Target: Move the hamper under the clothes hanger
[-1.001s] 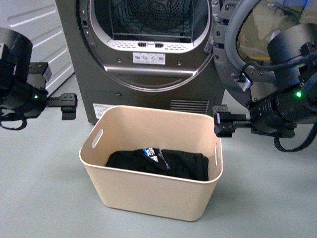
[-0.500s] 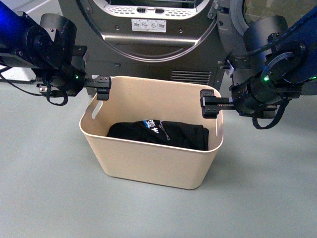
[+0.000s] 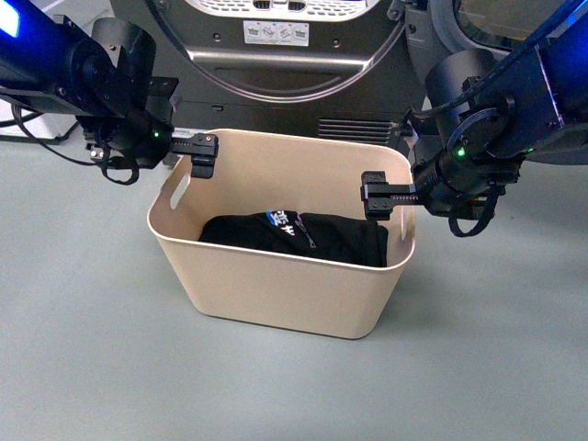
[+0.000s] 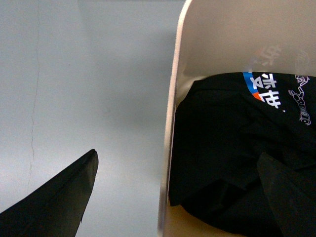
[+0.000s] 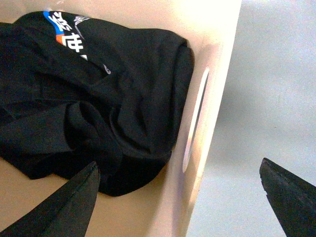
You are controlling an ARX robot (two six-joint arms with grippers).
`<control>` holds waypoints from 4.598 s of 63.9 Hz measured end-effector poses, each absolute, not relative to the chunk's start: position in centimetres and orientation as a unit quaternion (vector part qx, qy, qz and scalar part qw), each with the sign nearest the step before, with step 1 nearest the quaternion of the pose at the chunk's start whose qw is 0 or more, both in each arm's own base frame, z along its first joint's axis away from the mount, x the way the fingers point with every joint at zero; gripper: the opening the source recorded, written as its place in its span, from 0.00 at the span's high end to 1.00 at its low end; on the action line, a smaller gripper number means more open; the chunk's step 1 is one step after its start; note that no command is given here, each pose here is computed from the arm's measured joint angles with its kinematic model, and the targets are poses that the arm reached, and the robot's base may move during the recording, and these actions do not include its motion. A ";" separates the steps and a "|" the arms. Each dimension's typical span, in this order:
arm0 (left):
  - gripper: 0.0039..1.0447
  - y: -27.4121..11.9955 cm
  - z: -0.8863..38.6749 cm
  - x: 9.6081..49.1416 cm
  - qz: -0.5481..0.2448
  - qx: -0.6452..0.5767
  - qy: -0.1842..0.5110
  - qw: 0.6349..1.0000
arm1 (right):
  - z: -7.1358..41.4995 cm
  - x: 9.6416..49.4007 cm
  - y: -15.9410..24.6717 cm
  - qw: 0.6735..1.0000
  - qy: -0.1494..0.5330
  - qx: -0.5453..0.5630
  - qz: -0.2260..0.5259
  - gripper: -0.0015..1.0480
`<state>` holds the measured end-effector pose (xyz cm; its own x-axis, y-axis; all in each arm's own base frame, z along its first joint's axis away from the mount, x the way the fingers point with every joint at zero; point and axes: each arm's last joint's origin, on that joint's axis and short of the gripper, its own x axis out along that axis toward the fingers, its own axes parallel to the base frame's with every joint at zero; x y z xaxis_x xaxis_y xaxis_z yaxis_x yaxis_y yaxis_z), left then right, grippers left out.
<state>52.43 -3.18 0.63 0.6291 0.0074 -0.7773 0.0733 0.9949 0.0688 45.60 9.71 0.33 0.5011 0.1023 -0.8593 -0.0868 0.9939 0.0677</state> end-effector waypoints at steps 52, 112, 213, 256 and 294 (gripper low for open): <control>0.42 -2.8 -2.2 52.4 -0.029 0.041 0.444 0.895 | -2.1 46.5 10.2 0.855 0.518 -0.015 0.018 0.42; 0.96 -2.4 3.4 51.2 -0.036 0.029 0.417 0.908 | 1.8 45.2 10.8 0.870 0.494 0.000 0.015 0.97; 0.96 -3.2 5.0 50.7 -0.032 0.042 0.402 0.914 | 2.8 44.4 10.3 0.878 0.479 0.003 0.019 0.97; 0.96 -2.6 4.9 50.7 -0.025 0.039 0.404 0.914 | 2.8 44.2 10.9 0.877 0.479 0.000 0.026 0.97; 0.96 -2.5 4.9 50.7 -0.025 0.039 0.403 0.914 | 2.9 44.2 11.0 0.878 0.478 0.001 0.029 0.97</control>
